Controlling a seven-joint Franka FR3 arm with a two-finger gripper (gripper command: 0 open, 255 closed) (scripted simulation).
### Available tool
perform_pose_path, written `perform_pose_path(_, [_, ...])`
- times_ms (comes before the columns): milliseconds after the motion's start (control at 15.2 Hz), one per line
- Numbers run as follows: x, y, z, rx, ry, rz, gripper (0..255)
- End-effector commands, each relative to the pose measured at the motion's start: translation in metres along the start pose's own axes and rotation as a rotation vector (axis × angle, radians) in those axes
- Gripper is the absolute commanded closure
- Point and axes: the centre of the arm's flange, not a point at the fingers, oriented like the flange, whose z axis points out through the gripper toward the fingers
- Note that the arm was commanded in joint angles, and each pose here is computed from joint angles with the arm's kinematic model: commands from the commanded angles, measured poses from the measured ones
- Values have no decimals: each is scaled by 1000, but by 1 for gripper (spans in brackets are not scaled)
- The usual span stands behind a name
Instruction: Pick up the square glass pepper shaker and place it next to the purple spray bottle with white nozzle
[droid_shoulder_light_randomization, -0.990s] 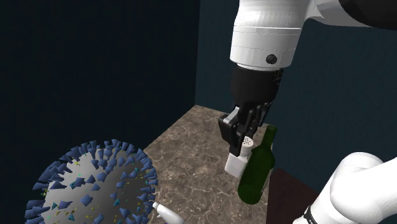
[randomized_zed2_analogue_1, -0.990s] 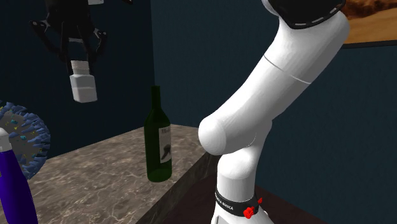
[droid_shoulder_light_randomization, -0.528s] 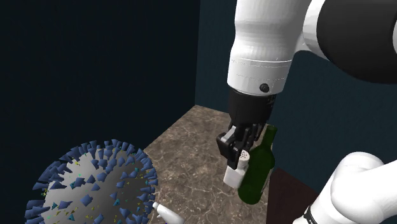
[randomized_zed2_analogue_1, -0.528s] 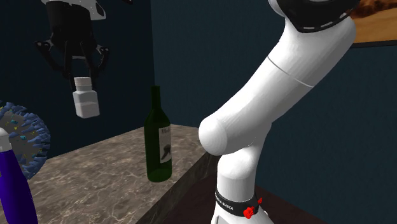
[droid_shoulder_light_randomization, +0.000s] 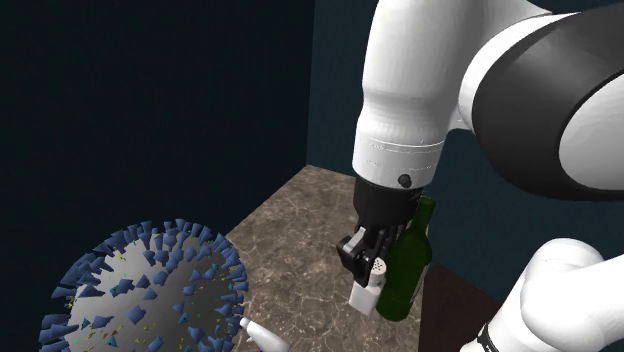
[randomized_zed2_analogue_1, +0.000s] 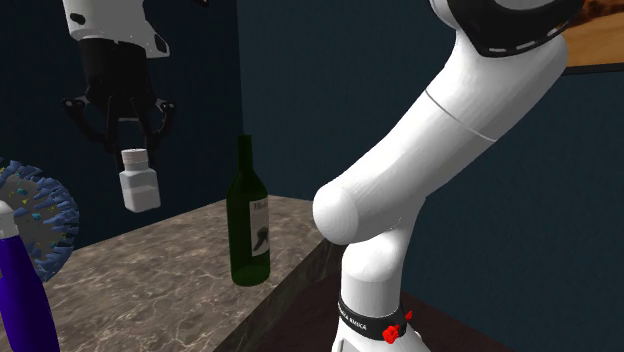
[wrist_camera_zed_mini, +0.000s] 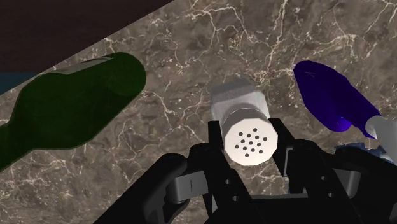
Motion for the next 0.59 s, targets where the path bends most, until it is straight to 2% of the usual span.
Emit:
perform_pose_path(0, [1, -1, 11, 0, 0, 0, 255])
perform_pose_path(528, [2, -2, 53, 0, 0, 0, 255])
